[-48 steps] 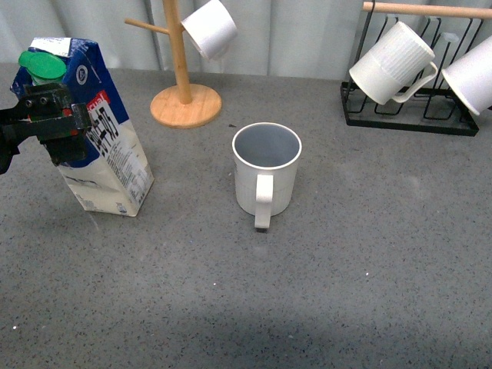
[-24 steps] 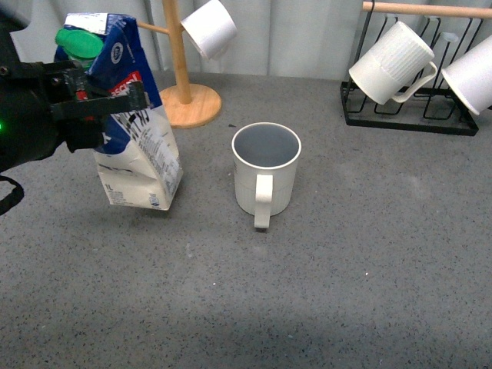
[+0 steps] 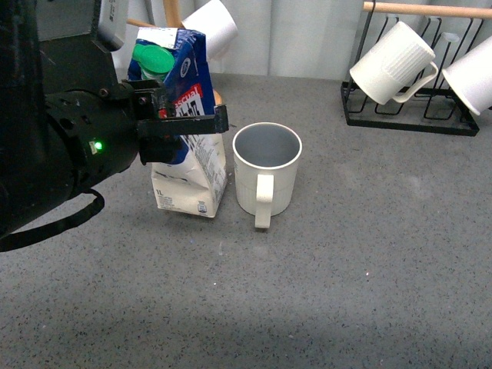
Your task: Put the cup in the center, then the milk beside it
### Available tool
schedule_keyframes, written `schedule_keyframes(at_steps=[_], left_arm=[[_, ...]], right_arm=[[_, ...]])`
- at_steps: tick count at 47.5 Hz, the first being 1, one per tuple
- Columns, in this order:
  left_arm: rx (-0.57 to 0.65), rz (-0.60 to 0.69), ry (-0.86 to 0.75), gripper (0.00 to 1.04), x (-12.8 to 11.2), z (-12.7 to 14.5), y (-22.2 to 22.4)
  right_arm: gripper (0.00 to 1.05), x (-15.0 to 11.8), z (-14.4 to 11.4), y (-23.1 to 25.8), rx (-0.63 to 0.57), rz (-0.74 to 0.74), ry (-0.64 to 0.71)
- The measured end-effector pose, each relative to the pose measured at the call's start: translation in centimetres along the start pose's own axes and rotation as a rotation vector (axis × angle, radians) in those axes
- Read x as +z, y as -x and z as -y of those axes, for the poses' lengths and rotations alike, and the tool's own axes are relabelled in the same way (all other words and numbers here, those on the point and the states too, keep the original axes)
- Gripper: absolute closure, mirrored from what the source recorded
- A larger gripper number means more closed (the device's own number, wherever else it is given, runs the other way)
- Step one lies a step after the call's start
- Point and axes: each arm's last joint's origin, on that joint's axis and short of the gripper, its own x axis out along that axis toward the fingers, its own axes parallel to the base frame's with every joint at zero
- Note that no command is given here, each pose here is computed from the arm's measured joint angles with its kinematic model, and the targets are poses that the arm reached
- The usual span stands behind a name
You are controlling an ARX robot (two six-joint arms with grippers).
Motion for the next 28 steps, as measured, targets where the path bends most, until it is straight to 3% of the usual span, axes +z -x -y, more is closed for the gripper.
schedule_keyframes(at_steps=[22,24,28], left_arm=[[0.013,-0.014,0.001,1.00,-1.00,0.55,-0.99],[0.011,-0.016,0.003,0.98,-1.02,0.55,-1.00],[0.009,-0.018,0.004,0.81,-0.93,0.61,-0.93]], right_arm=[[0.09,0.00,0.00,0.00,0.000,0.000,0.000],[0.09,0.00,0.00,0.00,0.000,0.000,0.000],[0.09,0.00,0.00,0.00,0.000,0.000,0.000]])
